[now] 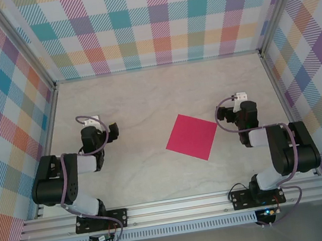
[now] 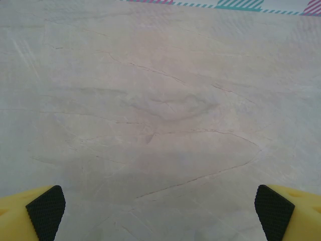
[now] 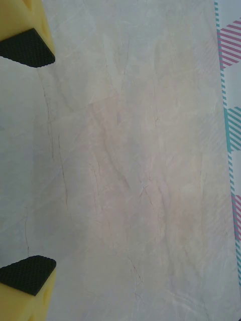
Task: Fold a paper plane with a square sheet of paper (pick it up from the middle)
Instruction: Move the paper to the center of the table.
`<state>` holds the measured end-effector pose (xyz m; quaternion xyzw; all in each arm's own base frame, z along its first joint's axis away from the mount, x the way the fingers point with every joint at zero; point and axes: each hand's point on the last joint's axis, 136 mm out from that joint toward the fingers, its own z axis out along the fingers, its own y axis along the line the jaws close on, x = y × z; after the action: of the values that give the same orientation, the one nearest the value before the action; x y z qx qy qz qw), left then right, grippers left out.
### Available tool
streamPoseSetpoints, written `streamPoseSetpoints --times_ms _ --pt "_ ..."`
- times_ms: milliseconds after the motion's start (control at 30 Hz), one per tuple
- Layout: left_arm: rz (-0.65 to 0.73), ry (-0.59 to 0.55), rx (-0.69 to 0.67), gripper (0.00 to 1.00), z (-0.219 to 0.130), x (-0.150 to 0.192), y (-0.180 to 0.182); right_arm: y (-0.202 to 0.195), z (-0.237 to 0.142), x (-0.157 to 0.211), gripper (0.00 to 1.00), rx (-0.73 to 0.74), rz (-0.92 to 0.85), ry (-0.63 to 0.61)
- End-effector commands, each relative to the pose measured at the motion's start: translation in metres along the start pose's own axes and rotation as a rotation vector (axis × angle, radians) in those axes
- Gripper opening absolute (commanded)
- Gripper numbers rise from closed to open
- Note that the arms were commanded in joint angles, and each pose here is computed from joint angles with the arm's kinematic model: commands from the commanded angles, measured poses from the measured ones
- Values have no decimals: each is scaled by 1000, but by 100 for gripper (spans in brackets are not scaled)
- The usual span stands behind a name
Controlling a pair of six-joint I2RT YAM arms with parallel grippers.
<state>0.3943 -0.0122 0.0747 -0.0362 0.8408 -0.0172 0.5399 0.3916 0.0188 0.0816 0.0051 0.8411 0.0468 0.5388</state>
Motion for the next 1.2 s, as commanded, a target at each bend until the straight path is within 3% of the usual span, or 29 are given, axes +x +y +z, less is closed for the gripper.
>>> streamPoseSetpoints --times_ms 0,800,1000,1167 --pt "15 -11 7 100 3 -6 -3 3 1 -11 100 -21 -19 -42" --pt "14 -11 7 100 2 -6 -3 3 1 -11 100 -21 -20 -43" --pt "-9 -45 -27 100 -15 -23 3 -7 -12 -35 100 54 14 15" --pt "-100 1 -60 100 -40 -43 7 -3 -39 -56 100 68 273 103"
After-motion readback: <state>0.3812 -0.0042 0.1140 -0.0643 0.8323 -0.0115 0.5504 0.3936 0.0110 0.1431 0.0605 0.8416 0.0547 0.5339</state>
